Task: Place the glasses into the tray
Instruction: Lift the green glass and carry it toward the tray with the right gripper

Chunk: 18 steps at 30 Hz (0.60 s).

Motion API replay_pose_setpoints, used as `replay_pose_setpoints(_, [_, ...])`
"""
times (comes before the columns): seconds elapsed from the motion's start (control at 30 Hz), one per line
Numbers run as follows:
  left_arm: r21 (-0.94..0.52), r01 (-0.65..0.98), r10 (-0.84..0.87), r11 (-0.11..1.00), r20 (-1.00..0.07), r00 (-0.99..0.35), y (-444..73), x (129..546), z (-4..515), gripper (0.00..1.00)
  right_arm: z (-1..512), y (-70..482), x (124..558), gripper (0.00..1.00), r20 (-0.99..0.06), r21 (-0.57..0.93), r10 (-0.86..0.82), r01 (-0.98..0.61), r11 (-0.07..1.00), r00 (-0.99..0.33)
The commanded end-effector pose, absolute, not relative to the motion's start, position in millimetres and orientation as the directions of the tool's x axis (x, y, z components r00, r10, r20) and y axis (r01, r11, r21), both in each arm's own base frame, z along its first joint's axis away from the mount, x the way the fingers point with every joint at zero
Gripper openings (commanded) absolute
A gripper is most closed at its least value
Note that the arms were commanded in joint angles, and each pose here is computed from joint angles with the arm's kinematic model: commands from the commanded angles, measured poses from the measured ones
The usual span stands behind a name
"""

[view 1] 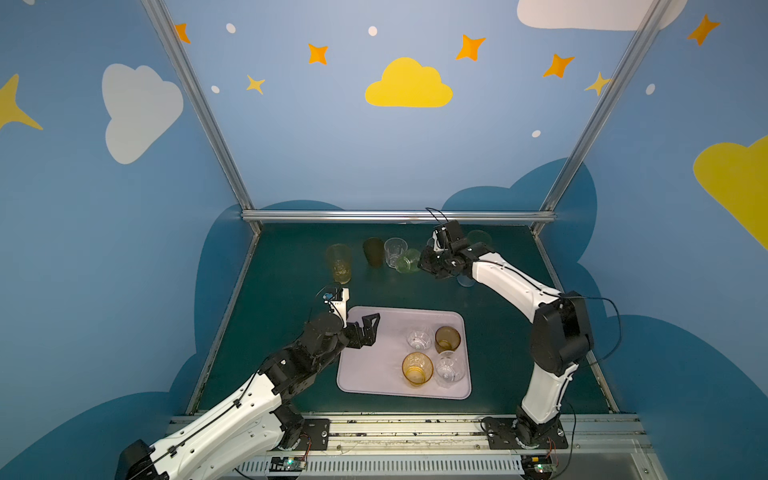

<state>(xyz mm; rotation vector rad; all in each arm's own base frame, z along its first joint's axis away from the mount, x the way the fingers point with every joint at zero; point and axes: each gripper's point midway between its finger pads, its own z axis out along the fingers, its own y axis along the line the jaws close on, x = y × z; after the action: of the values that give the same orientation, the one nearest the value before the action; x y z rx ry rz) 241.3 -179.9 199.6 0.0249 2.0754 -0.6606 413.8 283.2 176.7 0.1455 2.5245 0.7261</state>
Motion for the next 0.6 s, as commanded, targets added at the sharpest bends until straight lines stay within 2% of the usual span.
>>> replay_pose_setpoints(0.0, [-0.48,0.249,-0.27,0.841,-0.772,-0.576,-177.2,239.2,213.4,1.0,198.8,283.5,399.9,0.0,-0.493,0.526,0.218,-0.089,0.846,-0.842])
replay_pose_setpoints(0.27, [-0.535,0.212,-0.311,0.818,-0.721,-0.619,-172.3,228.0,223.3,1.0,220.0,281.6,361.4,0.0,-0.536,0.518,0.165,-0.168,0.839,-0.828])
replay_pose_setpoints(0.57, [-0.572,0.17,-0.338,0.802,-0.671,-0.66,-164.0,212.7,220.2,1.0,218.9,273.6,322.4,0.0,-0.549,0.495,0.128,-0.199,0.846,-0.826])
